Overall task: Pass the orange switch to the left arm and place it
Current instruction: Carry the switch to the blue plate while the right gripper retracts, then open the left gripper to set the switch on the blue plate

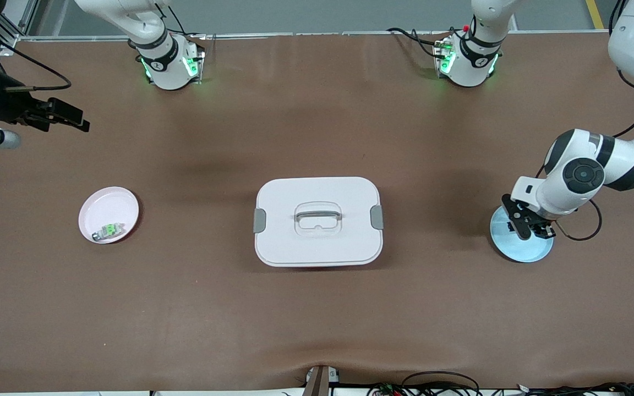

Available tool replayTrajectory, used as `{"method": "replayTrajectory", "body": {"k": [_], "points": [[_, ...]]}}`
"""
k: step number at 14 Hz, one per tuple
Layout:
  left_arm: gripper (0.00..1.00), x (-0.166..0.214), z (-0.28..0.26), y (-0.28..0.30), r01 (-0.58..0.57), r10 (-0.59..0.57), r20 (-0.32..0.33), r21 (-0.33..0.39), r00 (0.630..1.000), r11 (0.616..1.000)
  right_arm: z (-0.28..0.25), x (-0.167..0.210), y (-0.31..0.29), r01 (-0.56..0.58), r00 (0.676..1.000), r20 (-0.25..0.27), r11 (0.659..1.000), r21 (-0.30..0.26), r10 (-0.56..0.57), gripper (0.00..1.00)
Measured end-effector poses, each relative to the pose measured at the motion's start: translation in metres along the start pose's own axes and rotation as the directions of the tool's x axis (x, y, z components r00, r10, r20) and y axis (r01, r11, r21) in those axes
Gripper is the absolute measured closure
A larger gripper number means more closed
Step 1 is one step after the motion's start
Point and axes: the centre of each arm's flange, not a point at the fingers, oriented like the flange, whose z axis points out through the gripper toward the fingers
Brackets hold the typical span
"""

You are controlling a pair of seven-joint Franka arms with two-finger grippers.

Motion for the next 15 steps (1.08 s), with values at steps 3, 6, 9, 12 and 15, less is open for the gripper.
{"method": "replayTrajectory", "body": {"k": [3, 6, 9, 12, 15], "points": [[0.61, -0.017, 0.027, 0.001, -0.023, 0.023, -0.010, 0.000, 1.000, 1.000, -0.010, 0.010, 0.011, -0.020, 0.999, -0.026, 1.000, -0.004, 0.020, 0.00], [0.61, -0.024, 0.032, 0.000, -0.020, 0.020, -0.019, -0.003, 1.000, 1.000, -0.018, 0.022, 0.019, -0.035, 0.998, -0.046, 0.999, -0.004, 0.035, 0.00], [0.37, -0.026, 0.028, -0.006, -0.010, 0.010, -0.021, 0.009, 1.000, 1.000, -0.023, 0.029, 0.017, -0.034, 0.998, -0.059, 0.999, -0.007, 0.033, 0.00], [0.08, -0.026, 0.004, -0.022, 0.041, -0.039, -0.055, 0.043, 0.998, 0.998, -0.020, 0.035, 0.016, -0.033, 0.998, -0.052, 0.999, -0.009, 0.033, 0.00], [0.00, -0.027, -0.048, -0.039, 0.162, -0.157, -0.111, 0.035, 0.981, 0.986, -0.021, 0.036, 0.020, -0.040, 0.998, -0.057, 0.999, -0.009, 0.039, 0.00]]}}
